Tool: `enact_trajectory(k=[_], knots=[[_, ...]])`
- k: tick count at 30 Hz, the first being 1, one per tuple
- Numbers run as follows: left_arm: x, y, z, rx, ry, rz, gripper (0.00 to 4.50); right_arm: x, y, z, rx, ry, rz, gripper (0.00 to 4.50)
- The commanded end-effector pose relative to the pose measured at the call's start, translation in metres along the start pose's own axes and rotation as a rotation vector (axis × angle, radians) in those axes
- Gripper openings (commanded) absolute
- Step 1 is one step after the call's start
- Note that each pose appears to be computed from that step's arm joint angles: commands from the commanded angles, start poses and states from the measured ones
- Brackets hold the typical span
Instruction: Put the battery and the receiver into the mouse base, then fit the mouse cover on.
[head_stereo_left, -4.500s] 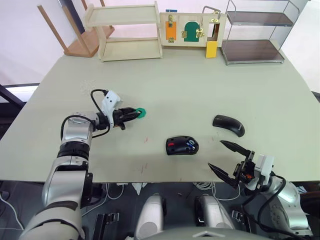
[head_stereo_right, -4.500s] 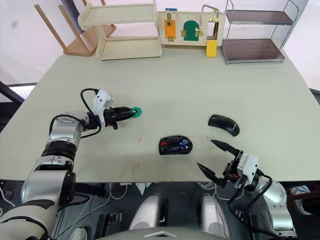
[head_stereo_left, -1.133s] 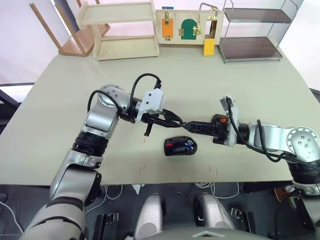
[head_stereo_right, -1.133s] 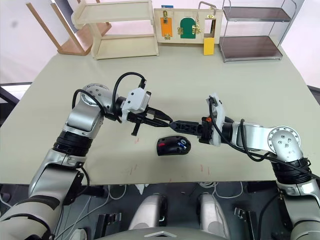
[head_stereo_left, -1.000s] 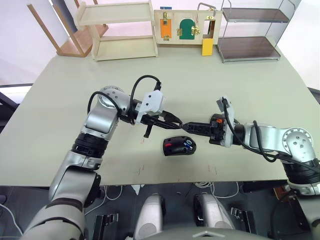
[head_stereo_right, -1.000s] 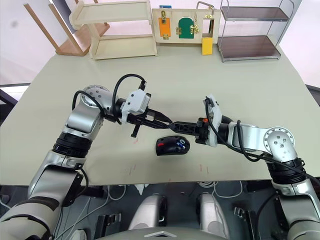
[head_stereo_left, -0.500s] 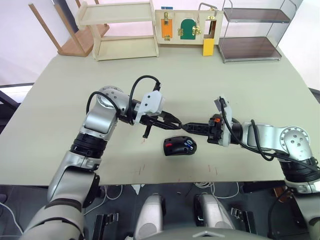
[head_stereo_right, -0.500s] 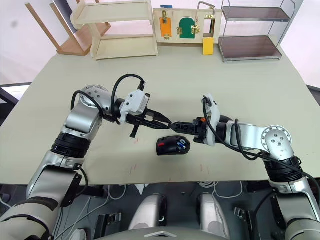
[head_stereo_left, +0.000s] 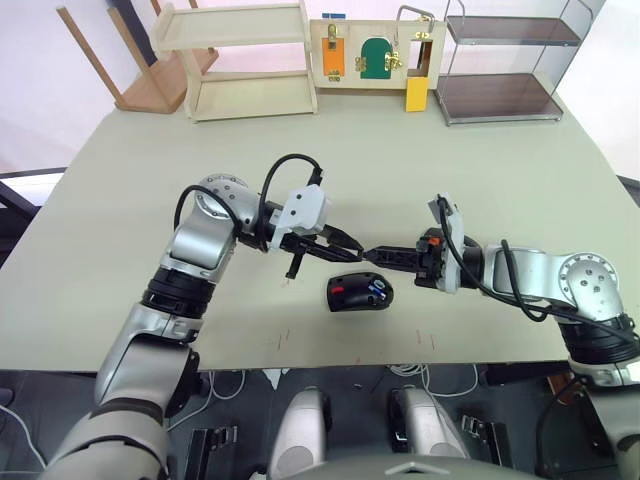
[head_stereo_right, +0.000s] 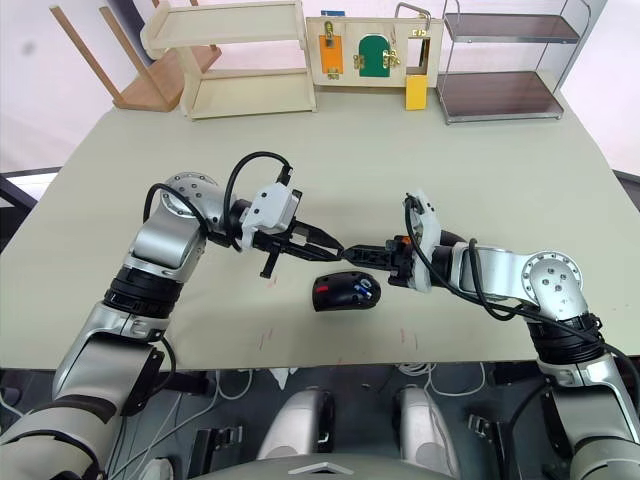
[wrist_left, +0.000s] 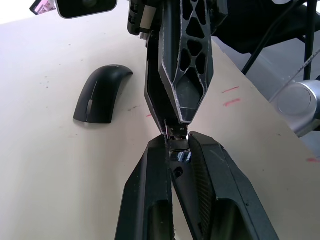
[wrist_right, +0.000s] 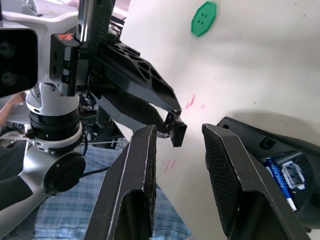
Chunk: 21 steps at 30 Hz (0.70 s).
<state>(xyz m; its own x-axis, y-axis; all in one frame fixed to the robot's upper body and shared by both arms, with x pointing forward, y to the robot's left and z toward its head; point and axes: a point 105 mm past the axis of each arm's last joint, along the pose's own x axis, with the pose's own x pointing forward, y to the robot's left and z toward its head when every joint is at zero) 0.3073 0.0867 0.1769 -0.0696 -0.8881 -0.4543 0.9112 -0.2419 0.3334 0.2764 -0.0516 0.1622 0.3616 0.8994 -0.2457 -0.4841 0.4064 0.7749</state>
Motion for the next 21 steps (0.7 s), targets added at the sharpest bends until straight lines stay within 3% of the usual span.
enact_trajectory(k=[1, 2, 3, 21], knots=[[0.0001, -0.0044, 0.0073, 0.045, -0.013, -0.040, 0.10, -0.0018, 0.0105, 0.0008, -0.015, 0.002, 0.040, 0.67], [0.0001, -0.0046, 0.0070, 0.047, -0.011, -0.041, 0.10, -0.0018, 0.0105, 0.0005, -0.015, 0.002, 0.040, 0.25], [0.0001, -0.0046, 0.0066, 0.049, -0.008, -0.041, 0.10, -0.0018, 0.0105, 0.0004, -0.015, 0.003, 0.039, 0.12], [0.0017, -0.0013, 0.0062, 0.046, -0.015, -0.019, 0.10, -0.0024, 0.0150, -0.0074, -0.040, 0.055, 0.075, 0.12]])
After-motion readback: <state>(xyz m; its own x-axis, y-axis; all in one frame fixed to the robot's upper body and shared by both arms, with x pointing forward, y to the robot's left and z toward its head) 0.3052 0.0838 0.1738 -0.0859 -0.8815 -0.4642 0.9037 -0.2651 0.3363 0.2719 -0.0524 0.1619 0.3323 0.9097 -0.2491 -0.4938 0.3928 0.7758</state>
